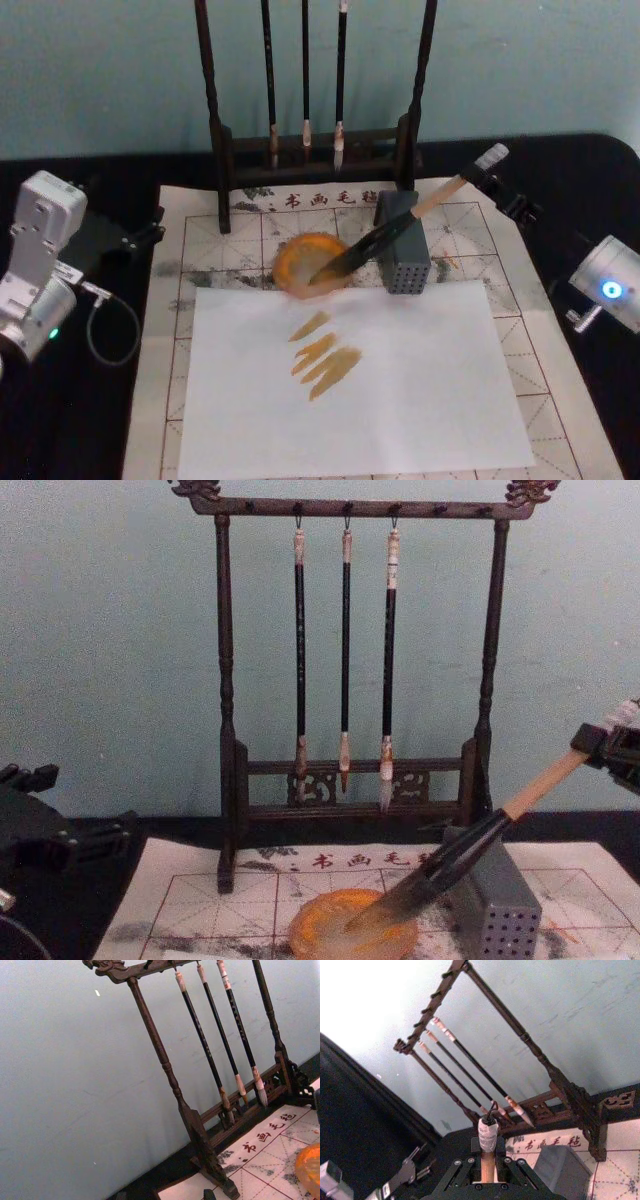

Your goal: Pick up the brush from the inkstone, write on the paper, then place the brush back to its original position.

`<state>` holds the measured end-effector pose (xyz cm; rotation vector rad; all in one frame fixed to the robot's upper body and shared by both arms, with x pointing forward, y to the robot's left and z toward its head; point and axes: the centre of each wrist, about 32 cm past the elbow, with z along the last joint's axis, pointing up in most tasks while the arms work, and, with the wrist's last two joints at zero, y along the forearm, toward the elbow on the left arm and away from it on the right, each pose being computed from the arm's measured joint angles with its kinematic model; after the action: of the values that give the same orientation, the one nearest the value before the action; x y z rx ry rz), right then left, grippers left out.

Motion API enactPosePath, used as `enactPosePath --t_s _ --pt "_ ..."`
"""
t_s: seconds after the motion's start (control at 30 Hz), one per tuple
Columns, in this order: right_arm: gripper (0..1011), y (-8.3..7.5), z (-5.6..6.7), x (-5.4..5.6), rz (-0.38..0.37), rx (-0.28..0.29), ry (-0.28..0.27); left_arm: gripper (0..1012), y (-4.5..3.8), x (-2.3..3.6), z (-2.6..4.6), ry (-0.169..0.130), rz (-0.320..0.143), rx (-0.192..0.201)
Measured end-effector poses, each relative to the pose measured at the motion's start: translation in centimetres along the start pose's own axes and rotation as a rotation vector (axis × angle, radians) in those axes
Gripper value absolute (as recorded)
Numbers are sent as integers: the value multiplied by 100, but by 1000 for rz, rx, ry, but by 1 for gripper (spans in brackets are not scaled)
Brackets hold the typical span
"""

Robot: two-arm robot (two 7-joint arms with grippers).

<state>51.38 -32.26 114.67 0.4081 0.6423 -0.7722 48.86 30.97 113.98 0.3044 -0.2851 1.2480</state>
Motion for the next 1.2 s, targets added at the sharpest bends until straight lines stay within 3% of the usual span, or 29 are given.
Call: enactPosePath --t_s 0.67,1.2 --pt "181 332 -162 101 -66 41 60 1001 0 0 0 0 0 0" --pt "181 417 -244 186 -82 35 95 1001 0 0 0 0 0 0"
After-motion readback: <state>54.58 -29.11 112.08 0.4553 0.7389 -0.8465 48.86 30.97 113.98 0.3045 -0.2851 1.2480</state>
